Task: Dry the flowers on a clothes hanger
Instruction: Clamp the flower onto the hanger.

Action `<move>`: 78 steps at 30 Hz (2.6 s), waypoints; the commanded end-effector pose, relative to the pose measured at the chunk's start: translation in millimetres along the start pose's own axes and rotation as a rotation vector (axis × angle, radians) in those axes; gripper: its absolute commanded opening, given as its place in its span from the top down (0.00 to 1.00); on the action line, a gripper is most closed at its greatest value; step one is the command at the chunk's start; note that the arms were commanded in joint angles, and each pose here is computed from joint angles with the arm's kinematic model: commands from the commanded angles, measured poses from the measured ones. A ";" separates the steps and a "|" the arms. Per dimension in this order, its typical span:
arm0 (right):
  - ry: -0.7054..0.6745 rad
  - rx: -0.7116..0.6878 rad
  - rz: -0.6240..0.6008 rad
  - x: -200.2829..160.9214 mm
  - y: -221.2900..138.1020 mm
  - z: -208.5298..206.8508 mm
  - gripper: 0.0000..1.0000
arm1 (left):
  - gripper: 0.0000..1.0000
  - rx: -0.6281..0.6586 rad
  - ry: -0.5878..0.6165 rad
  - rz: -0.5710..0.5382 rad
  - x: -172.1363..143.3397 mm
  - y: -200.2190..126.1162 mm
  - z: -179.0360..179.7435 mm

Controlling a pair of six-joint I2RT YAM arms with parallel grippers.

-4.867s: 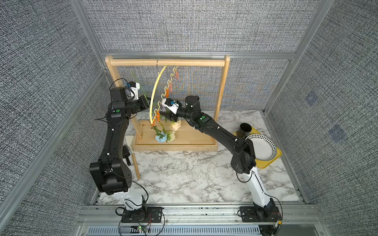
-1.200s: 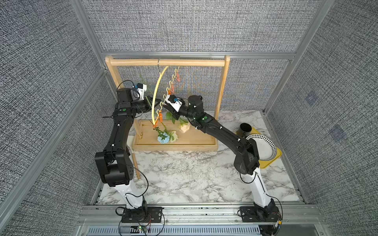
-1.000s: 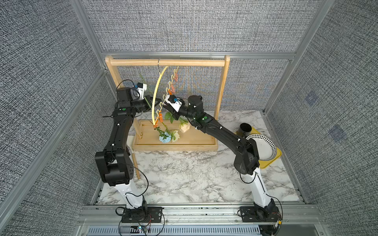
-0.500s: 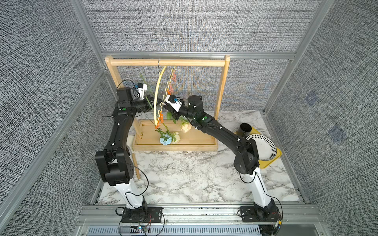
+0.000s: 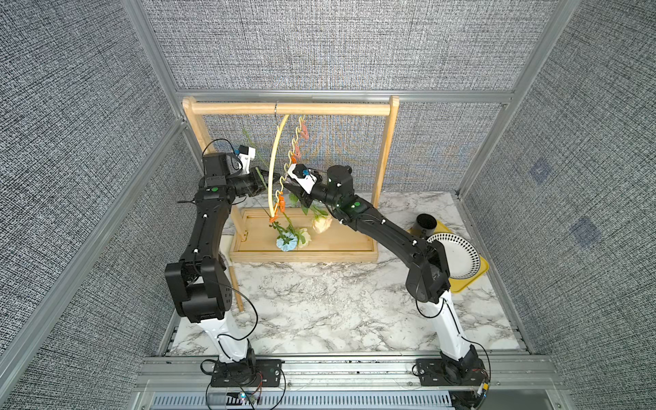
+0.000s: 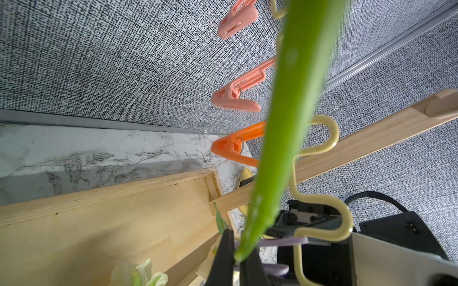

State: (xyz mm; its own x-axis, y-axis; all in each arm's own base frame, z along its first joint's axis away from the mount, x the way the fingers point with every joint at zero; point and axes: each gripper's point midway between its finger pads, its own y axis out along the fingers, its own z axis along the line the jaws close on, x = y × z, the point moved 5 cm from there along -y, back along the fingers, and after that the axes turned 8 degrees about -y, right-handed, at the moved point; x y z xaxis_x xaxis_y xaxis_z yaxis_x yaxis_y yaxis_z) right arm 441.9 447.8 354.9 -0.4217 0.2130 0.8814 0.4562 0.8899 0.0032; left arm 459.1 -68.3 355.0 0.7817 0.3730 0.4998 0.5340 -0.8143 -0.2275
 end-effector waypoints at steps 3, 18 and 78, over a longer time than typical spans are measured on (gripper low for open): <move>-0.008 -0.009 -0.034 11.9 -3.5 -2.4 0.62 | 0.98 -0.002 0.023 -0.001 1.2 -1.6 -3.0; 0.000 0.019 -0.045 16.1 -19.9 -0.8 0.44 | 0.92 0.006 0.027 -0.012 3.5 -3.3 -3.1; 0.123 -0.094 0.088 18.7 -168.7 20.1 0.30 | 0.01 0.257 0.086 -0.166 -43.8 -93.7 -15.4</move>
State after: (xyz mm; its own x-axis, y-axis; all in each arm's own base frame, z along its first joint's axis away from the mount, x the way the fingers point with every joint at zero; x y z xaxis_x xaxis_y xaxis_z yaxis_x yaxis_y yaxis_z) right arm 346.7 316.2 354.7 -0.2901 0.2627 0.9202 0.5463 0.8350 -0.0661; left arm 375.6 -18.5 366.7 0.6676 0.4486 0.5942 0.7116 -0.6193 -0.3319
